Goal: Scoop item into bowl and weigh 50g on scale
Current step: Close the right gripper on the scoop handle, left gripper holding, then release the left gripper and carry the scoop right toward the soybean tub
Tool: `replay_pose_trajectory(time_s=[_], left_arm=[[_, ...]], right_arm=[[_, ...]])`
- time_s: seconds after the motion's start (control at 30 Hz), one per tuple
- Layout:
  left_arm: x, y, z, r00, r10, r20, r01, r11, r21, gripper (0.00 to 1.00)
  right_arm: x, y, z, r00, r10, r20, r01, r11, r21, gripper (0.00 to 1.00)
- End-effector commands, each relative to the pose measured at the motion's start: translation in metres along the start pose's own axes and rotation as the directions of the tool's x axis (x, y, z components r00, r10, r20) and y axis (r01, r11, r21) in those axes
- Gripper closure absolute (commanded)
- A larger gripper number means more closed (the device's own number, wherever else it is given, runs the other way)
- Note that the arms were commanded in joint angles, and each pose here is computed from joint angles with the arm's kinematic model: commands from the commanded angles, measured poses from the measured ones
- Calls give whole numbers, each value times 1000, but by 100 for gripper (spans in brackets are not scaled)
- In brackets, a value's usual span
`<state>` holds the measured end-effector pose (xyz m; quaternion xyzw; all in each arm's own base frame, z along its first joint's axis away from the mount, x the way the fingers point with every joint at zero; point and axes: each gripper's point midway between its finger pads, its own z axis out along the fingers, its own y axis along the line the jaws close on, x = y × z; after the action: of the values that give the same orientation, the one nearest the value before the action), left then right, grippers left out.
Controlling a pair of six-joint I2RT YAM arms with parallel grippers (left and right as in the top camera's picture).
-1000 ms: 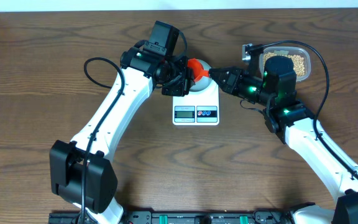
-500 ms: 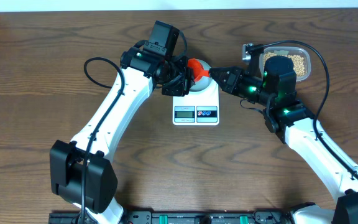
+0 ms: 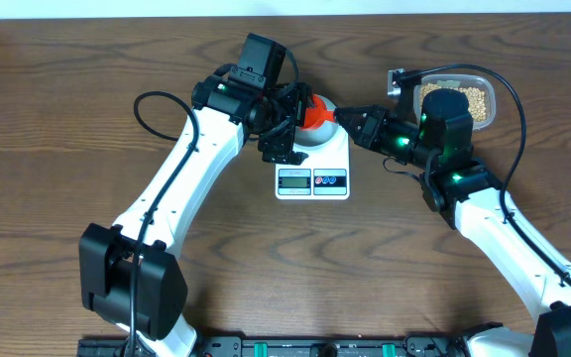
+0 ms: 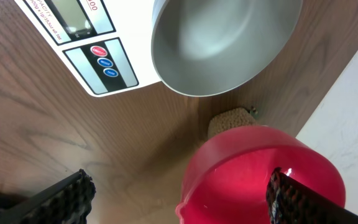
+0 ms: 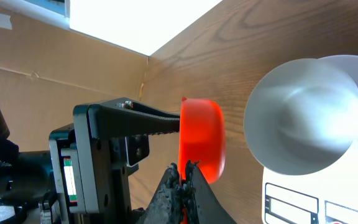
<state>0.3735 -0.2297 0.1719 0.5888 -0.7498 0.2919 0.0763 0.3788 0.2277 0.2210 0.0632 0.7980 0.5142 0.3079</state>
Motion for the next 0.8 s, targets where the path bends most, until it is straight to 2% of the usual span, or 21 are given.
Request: replay_pose_trajectory(time_s=[0.0, 0.3, 0.57, 0.77], left_arm=[[-2, -5, -10, 1000, -9, 5, 9, 1000, 25, 10], [-5, -19, -47, 998, 65, 14, -66, 990, 125, 9], [-5, -27, -96, 974, 217, 62, -225, 946, 232, 8], [-14, -31, -107, 938, 328, 113, -347, 906, 243, 7]], right_arm=[[-3, 6, 2, 1000, -12, 8, 12, 1000, -6, 99], [-6, 2, 1, 1000, -9, 21, 8, 1000, 7, 98], [-17, -4, -6, 999, -15, 38, 15, 1000, 10, 99], [-24, -7, -17, 1000, -12, 21, 13, 1000, -20, 99]])
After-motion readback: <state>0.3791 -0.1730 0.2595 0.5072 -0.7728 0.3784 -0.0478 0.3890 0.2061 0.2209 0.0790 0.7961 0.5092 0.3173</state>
